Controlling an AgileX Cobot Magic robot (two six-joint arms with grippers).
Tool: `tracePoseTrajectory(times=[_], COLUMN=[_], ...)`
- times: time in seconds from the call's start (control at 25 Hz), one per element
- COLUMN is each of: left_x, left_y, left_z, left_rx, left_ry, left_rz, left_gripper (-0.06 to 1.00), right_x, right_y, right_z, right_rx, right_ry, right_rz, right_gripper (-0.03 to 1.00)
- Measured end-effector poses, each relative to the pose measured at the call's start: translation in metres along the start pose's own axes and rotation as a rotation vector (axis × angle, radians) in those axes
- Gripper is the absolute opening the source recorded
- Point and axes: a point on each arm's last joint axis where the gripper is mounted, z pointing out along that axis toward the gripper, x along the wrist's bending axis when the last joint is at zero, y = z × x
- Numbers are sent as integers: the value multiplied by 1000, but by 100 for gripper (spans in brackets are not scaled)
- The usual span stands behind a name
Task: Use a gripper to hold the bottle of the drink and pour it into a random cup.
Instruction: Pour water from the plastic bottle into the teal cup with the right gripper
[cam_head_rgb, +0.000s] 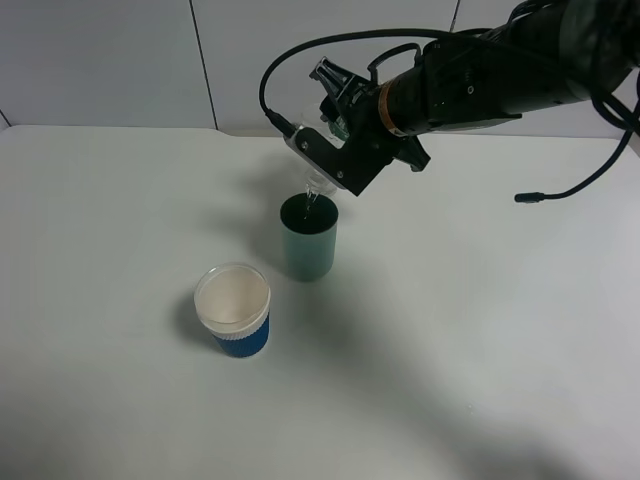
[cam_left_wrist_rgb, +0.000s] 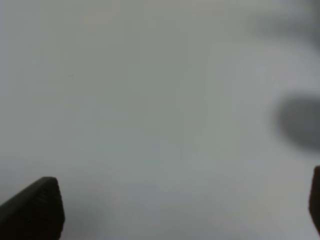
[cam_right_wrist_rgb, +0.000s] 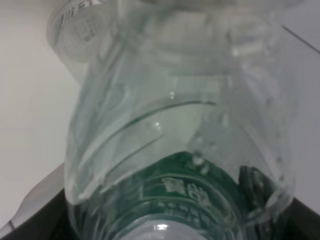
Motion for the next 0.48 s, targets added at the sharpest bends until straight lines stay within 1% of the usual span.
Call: tracePoseTrajectory(times=[0.48], left_x=[0], left_y=[0], left_z=[0], left_rx=[0], left_ry=[0], left_rz=[0], left_gripper=[99], right_x=[-5], right_y=[7], right_z=[-1], right_rx=[-8], right_ry=[-9], right_rz=[-64], right_gripper=[57])
